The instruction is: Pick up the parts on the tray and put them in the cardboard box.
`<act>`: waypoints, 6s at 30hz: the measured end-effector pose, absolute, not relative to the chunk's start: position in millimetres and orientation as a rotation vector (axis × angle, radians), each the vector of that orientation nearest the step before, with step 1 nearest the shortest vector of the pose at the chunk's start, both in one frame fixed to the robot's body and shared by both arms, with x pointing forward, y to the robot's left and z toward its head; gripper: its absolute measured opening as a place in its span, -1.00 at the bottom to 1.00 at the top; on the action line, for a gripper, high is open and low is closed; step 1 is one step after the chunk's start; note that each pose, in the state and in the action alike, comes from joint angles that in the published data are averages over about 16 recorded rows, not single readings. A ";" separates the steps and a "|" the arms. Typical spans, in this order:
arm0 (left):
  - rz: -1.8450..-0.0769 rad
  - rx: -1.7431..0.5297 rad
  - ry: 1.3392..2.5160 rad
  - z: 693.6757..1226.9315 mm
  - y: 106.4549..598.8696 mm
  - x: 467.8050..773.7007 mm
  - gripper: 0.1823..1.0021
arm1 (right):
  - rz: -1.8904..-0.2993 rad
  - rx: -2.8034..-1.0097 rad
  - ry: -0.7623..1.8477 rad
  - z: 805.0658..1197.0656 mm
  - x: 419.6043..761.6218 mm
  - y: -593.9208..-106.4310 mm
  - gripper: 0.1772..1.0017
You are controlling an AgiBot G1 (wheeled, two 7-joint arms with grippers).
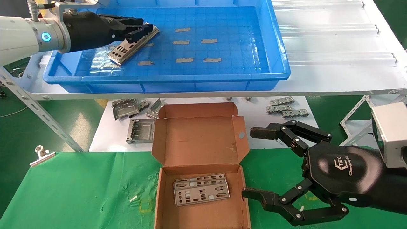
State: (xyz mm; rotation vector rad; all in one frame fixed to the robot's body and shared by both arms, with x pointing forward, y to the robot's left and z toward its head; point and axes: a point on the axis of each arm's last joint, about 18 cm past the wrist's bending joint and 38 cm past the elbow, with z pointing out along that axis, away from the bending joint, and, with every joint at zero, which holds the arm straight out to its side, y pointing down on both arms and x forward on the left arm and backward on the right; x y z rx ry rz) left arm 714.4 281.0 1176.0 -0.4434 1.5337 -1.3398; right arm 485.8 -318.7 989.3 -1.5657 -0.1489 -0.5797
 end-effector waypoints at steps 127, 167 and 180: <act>-1.185 0.290 2.037 847.7 158.7 643.6 -0.38 | -0.580 -1.566 -0.149 989.3 485.8 -318.7 1.00; -1.578 0.232 2.092 888.9 191.9 605.1 0.78 | -0.580 -1.566 -0.148 989.3 485.8 -318.8 1.00; -1.621 0.213 2.057 903.3 208.9 593.3 0.98 | -0.580 -1.566 -0.149 989.3 485.8 -318.8 1.00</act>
